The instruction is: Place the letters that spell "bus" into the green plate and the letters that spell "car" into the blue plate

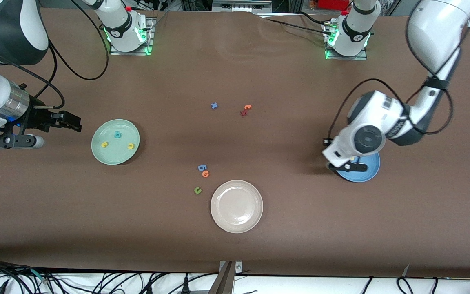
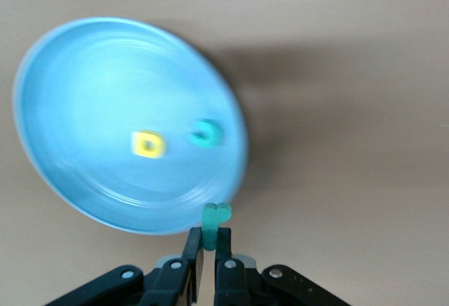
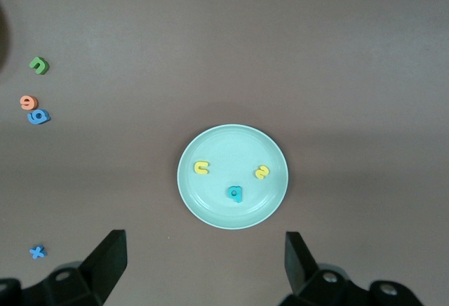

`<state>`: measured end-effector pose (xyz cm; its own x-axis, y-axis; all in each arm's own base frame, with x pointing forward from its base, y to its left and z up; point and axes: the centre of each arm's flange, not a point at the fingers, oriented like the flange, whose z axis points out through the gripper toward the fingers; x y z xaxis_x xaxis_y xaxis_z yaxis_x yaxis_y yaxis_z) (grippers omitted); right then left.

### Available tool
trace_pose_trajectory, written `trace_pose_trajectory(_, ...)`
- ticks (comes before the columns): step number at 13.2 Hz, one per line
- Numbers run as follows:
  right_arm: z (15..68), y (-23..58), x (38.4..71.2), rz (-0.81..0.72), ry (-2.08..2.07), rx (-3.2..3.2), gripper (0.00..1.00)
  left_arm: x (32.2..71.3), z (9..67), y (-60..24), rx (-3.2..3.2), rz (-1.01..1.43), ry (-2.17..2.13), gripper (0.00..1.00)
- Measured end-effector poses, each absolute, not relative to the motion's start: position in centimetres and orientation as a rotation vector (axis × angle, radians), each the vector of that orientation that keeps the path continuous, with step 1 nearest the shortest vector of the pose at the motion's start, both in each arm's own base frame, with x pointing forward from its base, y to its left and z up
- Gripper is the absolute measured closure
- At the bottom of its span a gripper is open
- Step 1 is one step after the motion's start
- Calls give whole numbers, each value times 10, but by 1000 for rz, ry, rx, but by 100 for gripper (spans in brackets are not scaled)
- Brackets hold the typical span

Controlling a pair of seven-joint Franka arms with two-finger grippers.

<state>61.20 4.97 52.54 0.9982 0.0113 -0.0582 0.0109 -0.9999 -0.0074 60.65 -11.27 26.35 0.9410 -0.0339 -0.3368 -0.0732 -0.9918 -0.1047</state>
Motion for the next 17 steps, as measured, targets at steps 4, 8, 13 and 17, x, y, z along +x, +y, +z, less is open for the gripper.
trace_pose_trajectory(4, 525, 50, 612, 91, -17, -3133, 0, 622, 241, -57, -3000, 564, 93, 89)
trace_pose_trajectory(8, 525, 50, 612, 91, -17, -3133, 0, 632, 237, -54, -3013, 561, 91, 52)
trace_pose_trajectory(13, 525, 50, 612, 91, -13, -3133, 0, 645, 304, -34, -2948, 685, 17, 4)
trace_pose_trajectory(17, 525, 50, 612, 91, -12, -3133, 1, 650, 376, -11, -2973, 739, -17, 0)
